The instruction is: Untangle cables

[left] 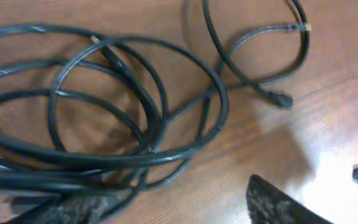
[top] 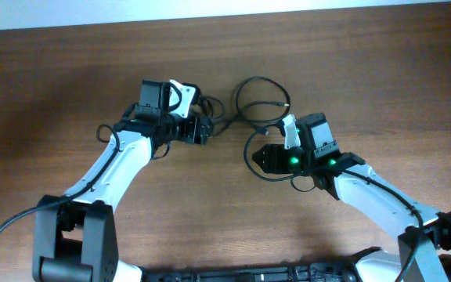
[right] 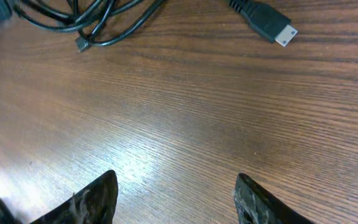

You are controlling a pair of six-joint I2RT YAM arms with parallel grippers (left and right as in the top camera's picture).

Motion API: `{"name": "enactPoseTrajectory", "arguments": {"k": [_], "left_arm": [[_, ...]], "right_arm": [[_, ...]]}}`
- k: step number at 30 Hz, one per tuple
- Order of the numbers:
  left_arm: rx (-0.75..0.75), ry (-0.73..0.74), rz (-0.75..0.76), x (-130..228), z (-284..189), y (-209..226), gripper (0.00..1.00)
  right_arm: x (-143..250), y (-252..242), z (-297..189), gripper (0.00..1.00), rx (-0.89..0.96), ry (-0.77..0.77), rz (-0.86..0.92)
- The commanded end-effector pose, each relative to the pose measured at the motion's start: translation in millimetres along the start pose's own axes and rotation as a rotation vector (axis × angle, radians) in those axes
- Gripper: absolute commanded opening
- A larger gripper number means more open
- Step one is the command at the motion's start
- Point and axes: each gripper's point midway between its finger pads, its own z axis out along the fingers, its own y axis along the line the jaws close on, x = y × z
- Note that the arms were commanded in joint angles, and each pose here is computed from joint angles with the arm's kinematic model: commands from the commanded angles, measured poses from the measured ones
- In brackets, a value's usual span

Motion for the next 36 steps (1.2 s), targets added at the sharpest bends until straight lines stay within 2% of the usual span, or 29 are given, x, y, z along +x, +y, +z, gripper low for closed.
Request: {"name": "enactPoseTrajectory", "arguments": {"k": [1,2,3,4,5,7,9,11,12,14,16,17,18,19,20,21,22,23,24,25,26,27,28,29,30,31,33,35,36], "left_arm": [[-0.146,-0.023,-0.074,-7,11,24,0.66],[-0.148,-0.026,-0.124,-6,23,25,0.65],[-0.138,-0.059,-0.21,-13,28,26,0.41],[-0.041,-0.112,-0.243,-28,27,10,0.08],[0.058,-0.137,-0.223,-38,24,-7,0.0],[0.258,-0.166,-0.191,-53,-2,-40,0.0],[0.45,-0.208,-0.185,-67,-50,-62,0.0],[0.577,-0.243,-0.339,-82,-104,-65,0.0],[0.616,-0.239,-0.386,-84,-118,-67,0.0],[0.703,-0.184,-0.415,-80,-125,-85,0.0],[0.839,-0.175,-0.304,-81,-141,-111,0.0],[0.96,-0.202,-0.139,-84,-162,-134,0.0],[1.018,-0.234,0.003,-82,-173,-148,0.0],[1.001,-0.271,0.082,-79,-169,-148,0.0],[0.968,-0.266,0.068,-75,-160,-143,0.0],[0.787,-0.202,-0.052,-59,-125,-119,0.0],[0.63,-0.16,-0.106,-47,-104,-98,0.0],[0.283,-0.096,-0.206,-27,-74,-45,0.0],[-0.028,-0.075,-0.256,-14,-67,8,0.0],[-0.242,-0.084,-0.301,-8,-72,44,0.0],[-0.473,-0.118,-0.365,-5,-87,82,0.06],[-0.605,-0.159,-0.438,-3,-99,102,0.28],[-0.604,-0.174,-0.487,-3,-99,102,0.57],[-0.514,-0.16,-0.505,-4,-90,89,0.69],[-0.379,-0.129,-0.502,-5,-78,66,0.73],[-0.316,-0.102,-0.496,-4,-70,54,0.8],[-0.228,-0.008,-0.468,9,-41,32,0.87],[-0.152,0.074,-0.38,21,-14,9,0.86],[-0.144,0.054,-0.335,15,-12,6,0.86]], "right_arm": [[3,1,2,0.59,-0.002,0.009,-0.016],[3,1,2,0.59,-0.001,0.012,-0.015],[4,0,2,0.59,0.001,0.015,-0.013],[6,-1,2,0.59,0.004,0.021,-0.01],[6,-1,2,0.59,0.006,0.024,-0.009],[7,-1,2,0.59,0.006,0.025,-0.009],[4,9,2,0.59,-0.049,0.019,-0.022],[-15,61,-8,0.59,-0.312,-0.036,-0.135],[-23,76,-14,0.59,-0.387,-0.063,-0.156],[-29,83,-17,0.64,-0.415,-0.084,-0.151],[-28,84,-17,0.65,-0.423,-0.079,-0.153],[-29,82,-17,0.68,-0.41,-0.088,-0.152],[-32,77,-14,0.68,-0.379,-0.103,-0.147],[-32,61,-9,0.68,-0.294,-0.107,-0.109],[-28,44,-4,0.68,-0.208,-0.096,-0.069],[-16,11,1,0.68,-0.045,-0.063,-0.006],[-11,-1,2,0.68,0.017,-0.052,-0.001],[-7,-5,2,0.68,0.037,-0.036,-0.028],[-6,-6,2,0.68,0.038,-0.032,-0.025],[-6,-6,2,0.68,0.039,-0.033,-0.026],[-6,-7,2,0.68,0.046,-0.033,-0.024],[-4,-14,2,0.68,0.08,-0.028,-0.015],[-1,-18,2,0.68,0.102,-0.019,-0.008],[3,-21,3,0.68,0.111,-0.003,0.0],[4,-22,3,0.68,0.113,0.002,0.002],[4,-22,3,0.68,0.113,0.002,0.002],[7,-23,3,0.68,0.118,0.011,0.006],[9,-24,3,0.68,0.122,0.021,0.011],[10,-25,3,0.68,0.125,0.025,0.013]]}}
